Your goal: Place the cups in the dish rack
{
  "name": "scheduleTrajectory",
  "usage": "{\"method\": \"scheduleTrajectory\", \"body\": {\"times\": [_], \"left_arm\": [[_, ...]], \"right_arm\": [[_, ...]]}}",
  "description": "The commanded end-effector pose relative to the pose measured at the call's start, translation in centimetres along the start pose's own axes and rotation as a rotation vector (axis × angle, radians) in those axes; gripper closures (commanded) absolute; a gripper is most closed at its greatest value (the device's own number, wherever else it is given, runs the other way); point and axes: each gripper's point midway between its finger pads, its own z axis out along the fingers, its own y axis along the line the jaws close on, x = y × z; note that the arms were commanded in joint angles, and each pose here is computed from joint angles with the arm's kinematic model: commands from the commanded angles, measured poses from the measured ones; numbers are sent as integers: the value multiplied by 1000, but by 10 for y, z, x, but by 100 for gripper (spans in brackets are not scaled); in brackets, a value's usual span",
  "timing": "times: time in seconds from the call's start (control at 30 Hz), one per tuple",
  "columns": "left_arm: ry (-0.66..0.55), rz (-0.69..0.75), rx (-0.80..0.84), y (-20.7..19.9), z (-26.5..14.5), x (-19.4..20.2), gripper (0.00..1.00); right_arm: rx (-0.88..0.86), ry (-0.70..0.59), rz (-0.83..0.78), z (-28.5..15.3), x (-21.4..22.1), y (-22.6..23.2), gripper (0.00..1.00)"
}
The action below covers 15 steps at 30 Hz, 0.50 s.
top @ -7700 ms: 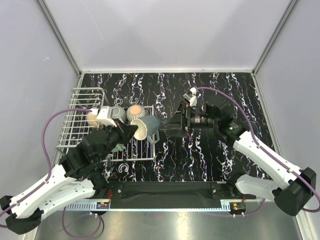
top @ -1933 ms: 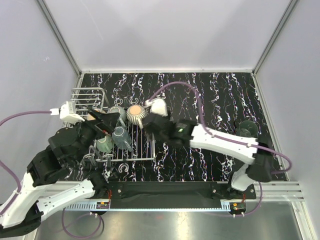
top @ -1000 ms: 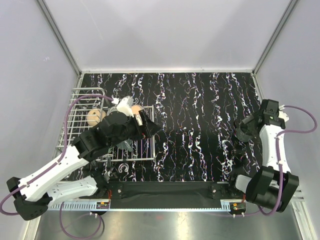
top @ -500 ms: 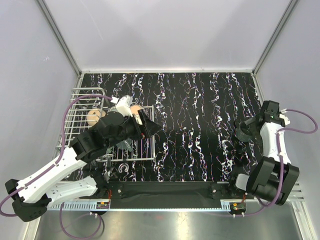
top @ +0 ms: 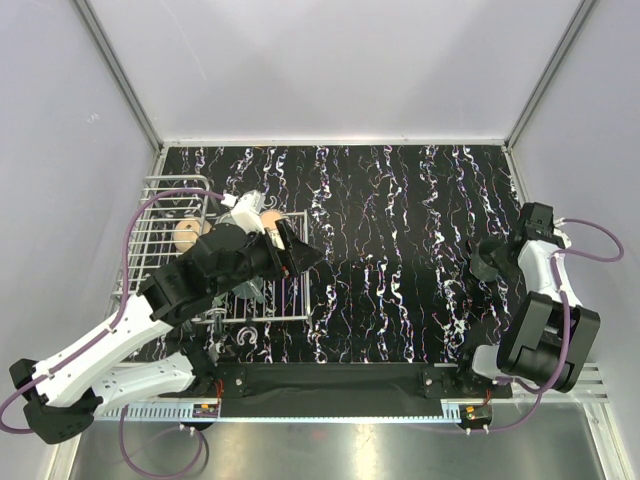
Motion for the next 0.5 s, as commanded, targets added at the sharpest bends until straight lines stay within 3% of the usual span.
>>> {"method": "scheduleTrajectory", "body": {"times": [0.0,0.1,0.23,0.37,0.47], "left_arm": [[-12,13,34,-8,2,-3,13],[-3,19,20,-7,3,-4,13],[-25,38,-5,-6,1,-11,13],[-50,61,-20,-10,-3,-22,13],[-42,75,-25,-13,0,-24,13]], "right_arm": [[-128,17,-29,-3,3,20,66],[-217,58,-96,-10,12,33,81],[-369,104,-268,-41,34,63,83],[-482,157,-484,-78,77,91,100],[-577,238,-629,-105,123,107,100]]}}
